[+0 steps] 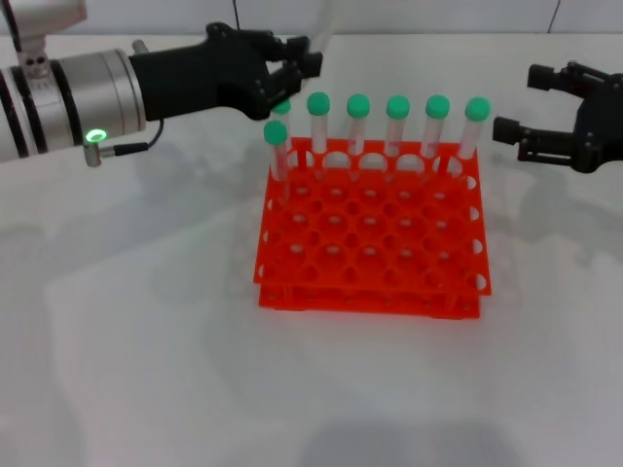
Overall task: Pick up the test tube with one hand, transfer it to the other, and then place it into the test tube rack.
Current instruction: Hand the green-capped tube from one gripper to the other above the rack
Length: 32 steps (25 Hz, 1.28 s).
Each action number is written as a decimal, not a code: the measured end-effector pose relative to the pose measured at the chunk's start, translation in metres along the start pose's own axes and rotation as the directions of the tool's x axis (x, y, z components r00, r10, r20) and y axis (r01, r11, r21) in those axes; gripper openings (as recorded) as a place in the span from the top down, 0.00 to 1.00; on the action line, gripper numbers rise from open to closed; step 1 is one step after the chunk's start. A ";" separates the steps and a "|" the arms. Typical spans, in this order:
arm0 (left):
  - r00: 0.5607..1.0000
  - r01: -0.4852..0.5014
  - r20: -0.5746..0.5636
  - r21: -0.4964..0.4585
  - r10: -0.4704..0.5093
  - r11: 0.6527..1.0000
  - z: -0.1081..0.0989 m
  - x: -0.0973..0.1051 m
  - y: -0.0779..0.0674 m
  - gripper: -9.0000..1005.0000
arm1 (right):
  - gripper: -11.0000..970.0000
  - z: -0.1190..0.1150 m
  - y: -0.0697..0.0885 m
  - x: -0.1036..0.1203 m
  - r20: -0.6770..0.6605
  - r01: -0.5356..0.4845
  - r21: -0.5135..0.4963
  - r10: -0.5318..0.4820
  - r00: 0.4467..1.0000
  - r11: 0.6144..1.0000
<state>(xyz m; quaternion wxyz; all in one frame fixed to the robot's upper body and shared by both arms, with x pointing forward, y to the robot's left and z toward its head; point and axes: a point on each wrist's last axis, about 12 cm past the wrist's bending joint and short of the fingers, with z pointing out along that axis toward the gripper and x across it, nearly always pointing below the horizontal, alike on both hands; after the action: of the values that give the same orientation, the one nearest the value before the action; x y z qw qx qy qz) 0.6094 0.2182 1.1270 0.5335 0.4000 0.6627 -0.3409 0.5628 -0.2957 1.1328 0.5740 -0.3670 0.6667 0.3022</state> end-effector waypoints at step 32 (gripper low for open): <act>0.999 -0.021 -0.021 0.125 0.024 0.992 0.007 0.011 -0.019 0.80 | 0.14 0.030 0.004 -0.035 0.085 0.075 -0.144 -0.063 0.994 0.987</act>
<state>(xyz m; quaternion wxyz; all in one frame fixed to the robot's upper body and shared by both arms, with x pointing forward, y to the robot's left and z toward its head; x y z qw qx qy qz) 0.5939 0.2056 1.1155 0.5040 0.4437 0.6414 -0.3710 0.5781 -0.2634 1.1622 0.5819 -0.4187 0.6059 0.3448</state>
